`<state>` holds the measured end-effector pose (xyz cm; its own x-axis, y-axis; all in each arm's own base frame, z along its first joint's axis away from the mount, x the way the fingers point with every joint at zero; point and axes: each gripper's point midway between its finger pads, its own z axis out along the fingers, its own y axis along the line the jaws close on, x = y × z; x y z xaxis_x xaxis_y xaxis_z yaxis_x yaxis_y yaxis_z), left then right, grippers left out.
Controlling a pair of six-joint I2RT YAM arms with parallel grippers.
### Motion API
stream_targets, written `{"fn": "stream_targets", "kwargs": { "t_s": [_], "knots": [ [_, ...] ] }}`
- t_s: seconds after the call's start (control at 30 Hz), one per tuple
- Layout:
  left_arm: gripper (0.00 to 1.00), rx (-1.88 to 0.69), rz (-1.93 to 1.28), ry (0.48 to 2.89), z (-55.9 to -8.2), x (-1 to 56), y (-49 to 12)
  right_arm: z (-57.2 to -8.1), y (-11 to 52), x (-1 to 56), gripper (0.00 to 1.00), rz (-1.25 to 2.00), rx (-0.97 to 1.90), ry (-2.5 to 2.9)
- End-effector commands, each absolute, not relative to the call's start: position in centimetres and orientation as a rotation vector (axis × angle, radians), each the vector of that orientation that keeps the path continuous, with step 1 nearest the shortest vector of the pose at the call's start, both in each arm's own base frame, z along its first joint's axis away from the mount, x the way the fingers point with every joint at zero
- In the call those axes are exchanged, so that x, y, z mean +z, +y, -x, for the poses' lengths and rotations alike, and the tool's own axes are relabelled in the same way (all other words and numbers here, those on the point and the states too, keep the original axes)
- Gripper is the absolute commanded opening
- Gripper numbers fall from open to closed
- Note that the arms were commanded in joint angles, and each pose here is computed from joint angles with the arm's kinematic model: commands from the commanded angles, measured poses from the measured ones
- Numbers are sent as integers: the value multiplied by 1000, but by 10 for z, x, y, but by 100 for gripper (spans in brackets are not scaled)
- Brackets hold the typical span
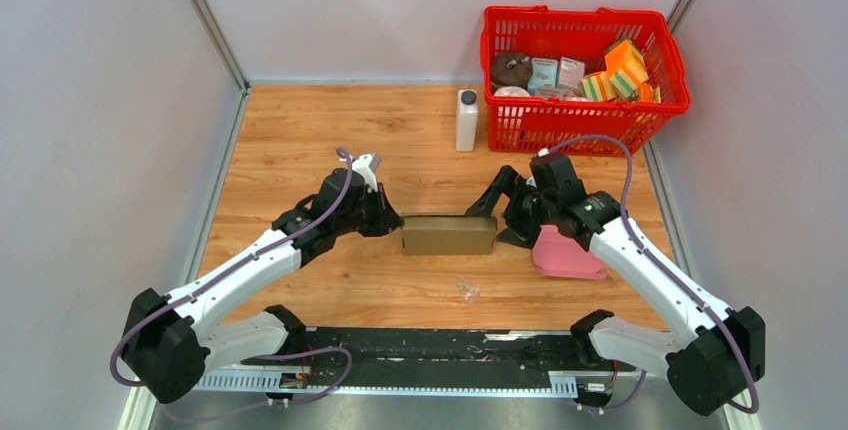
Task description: Fold the paper box
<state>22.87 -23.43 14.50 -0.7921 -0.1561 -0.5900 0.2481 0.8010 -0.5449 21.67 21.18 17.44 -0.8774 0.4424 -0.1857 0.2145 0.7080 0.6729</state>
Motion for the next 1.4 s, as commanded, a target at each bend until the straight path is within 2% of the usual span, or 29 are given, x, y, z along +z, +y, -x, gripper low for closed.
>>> {"fn": "stream_targets", "kwargs": {
  "t_s": [0.0,0.2,0.37,0.8,0.93,1.1,1.13,1.37],
  "knots": [
    [0,-646,-56,2582,-191,92,-204,-226,247,217,100,-911,1330,2444],
    [0,-647,-34,2563,-193,95,-205,-245,249,201,100,-1147,1274,2389],
    [0,-650,-39,2560,-195,97,-207,-246,257,191,91,-1149,1255,2435],
    [0,-647,-55,2562,-194,99,-208,-230,244,162,86,-1188,1114,2490],
    [0,-652,-53,2558,-196,101,-209,-236,246,157,72,-1192,1126,2466],
    [0,-650,-56,2561,-194,100,-209,-245,247,154,71,-1191,1116,2444],
    [0,-651,-60,2562,-193,100,-210,-246,248,153,65,-1189,1119,2441],
    [1,-682,-70,2534,-190,105,-210,-245,250,140,52,-1211,1130,2448]
  ]
}}
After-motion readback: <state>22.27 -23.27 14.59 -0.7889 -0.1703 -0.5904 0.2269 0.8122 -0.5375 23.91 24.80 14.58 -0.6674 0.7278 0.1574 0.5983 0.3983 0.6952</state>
